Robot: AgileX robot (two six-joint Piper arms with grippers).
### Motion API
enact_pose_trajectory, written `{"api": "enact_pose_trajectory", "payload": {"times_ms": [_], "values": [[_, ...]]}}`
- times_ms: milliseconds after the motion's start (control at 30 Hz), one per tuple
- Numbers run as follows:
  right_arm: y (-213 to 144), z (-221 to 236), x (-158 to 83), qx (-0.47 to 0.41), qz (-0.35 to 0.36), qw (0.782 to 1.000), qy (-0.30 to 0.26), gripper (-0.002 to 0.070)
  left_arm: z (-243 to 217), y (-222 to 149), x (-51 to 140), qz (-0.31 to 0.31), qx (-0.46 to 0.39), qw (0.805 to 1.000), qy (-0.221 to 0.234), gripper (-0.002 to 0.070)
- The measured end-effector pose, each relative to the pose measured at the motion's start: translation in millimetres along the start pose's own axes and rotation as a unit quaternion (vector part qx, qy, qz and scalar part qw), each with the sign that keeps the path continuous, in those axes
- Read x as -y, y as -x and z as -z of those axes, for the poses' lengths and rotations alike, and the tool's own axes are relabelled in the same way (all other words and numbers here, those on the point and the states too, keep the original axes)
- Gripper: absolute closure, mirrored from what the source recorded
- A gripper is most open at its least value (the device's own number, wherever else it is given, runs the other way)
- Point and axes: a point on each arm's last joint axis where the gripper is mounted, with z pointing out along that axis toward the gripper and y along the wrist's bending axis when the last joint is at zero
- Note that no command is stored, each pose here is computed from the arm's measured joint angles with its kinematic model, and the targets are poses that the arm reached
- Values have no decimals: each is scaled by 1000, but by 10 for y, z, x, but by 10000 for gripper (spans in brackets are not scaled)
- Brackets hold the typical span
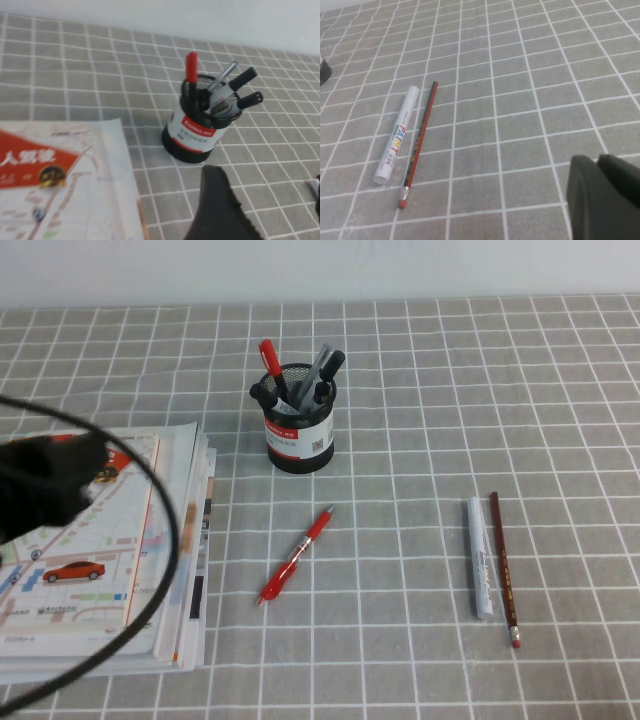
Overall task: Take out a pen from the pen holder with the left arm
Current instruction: 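Take a marker out of the pen holder and lay it on the table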
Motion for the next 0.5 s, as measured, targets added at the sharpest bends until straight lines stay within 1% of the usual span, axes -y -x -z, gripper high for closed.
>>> {"api": "enact_pose_trajectory", "payload": {"times_ms": [200,300,400,500], "values": [[0,0,0,0,0,1000,0,689,-500,83,70,-27,-29,999,-25,310],[0,0,0,0,0,1000,0,689,-802,138,112,-27,-51,998,-38,302],[0,0,0,0,0,1000,0,689,-1124,207,161,-1,-63,997,-54,277],[0,0,0,0,0,1000,0,689,-1448,281,154,47,-65,995,-60,267]]}}
